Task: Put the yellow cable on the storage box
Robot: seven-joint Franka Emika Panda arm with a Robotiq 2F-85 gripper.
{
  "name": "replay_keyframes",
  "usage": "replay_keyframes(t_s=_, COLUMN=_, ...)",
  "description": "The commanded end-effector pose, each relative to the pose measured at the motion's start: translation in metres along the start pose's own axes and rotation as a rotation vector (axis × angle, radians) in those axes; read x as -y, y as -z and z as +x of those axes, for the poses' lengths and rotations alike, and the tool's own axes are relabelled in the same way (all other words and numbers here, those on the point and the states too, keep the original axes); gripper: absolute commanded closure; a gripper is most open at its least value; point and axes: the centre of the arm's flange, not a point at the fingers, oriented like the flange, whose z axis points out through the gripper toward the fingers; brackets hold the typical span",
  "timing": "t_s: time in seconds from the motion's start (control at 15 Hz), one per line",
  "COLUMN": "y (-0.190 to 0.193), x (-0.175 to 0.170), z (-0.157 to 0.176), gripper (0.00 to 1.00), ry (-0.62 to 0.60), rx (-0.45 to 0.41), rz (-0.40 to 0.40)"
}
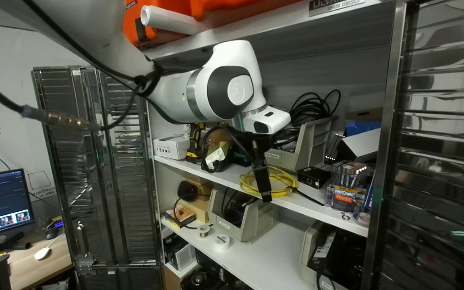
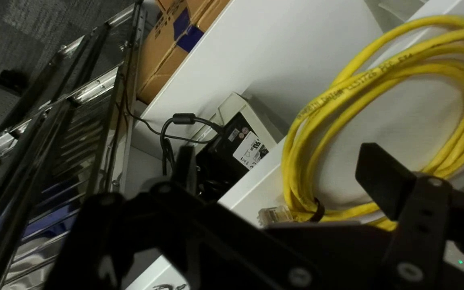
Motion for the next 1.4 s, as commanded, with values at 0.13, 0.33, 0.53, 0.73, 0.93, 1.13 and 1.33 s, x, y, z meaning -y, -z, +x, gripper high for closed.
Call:
replay_keyframes(t_s=0.13, y=-0.01, x=0.026, z=0.012, gripper=0.0, ry=-0.038, rx=-0.014, rz=-0.021)
replay_keyframes(t_s=0.33, y=-0.005, x=0.022, z=0.008, gripper=0.0, ry=-0.028, rx=0.004, rz=-0.019)
replay_keyframes(t_s=0.53, y=0.001, x=0.016, z=0.005, gripper=0.1, ry=-0.026, rx=0.006, rz=-0.024)
replay_keyframes(t_s=0.73, y=-0.004, x=0.014, z=0.005, gripper=0.2, ry=-0.023, rx=0.005, rz=-0.05)
replay_keyframes(t_s=0.93, y=-0.017, x=0.015, z=0.004, gripper=0.51, ry=-0.019, rx=0.032, rz=-0.082)
replay_keyframes(t_s=1.13, y=-0.02, x=0.02, z=-0.006, gripper=0.66, ry=-0.002, rx=0.039, rz=-0.089)
replay_keyframes(t_s=1.33, y=-0.013, x=0.022, z=-0.016, gripper=0.91, ry=0.009, rx=0.032, rz=-0.069)
